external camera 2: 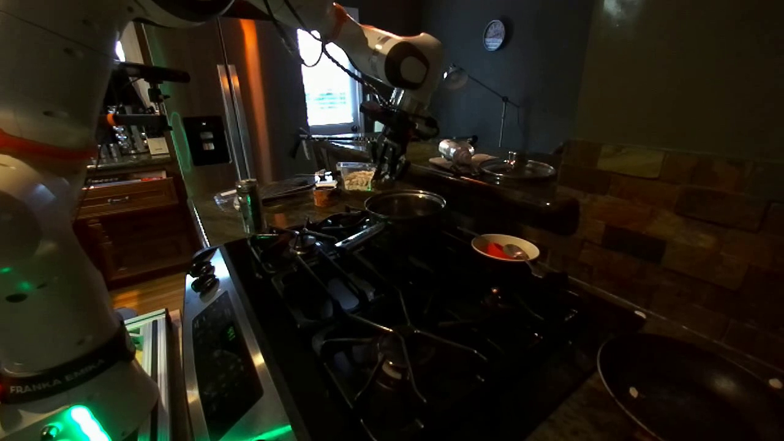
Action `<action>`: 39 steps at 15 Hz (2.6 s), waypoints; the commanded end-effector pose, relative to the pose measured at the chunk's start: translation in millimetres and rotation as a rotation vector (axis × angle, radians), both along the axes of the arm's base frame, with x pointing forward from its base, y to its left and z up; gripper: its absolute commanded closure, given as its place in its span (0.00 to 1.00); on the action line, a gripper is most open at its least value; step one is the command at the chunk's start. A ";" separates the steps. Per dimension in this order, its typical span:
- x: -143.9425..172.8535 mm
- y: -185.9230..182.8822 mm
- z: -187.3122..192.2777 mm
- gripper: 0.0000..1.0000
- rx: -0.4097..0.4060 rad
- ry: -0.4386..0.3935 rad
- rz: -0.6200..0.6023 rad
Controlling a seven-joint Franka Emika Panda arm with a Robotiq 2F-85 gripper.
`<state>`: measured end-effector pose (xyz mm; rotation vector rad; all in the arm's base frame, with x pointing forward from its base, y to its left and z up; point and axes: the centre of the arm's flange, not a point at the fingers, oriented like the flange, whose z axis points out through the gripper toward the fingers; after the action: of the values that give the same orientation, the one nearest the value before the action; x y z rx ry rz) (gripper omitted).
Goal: Empty some of the grains into the pot then place the container on the counter
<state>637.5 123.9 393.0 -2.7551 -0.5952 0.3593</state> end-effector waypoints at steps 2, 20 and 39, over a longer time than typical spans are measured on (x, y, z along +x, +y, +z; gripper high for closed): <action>4.1 -12.9 19.0 0.99 0.154 0.040 0.110; -24.6 -94.2 113.4 0.99 0.122 -0.123 0.238; -20.3 -224.3 102.2 0.96 -0.306 -0.038 0.264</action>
<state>617.2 -100.4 495.0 -2.9811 -0.9945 0.4951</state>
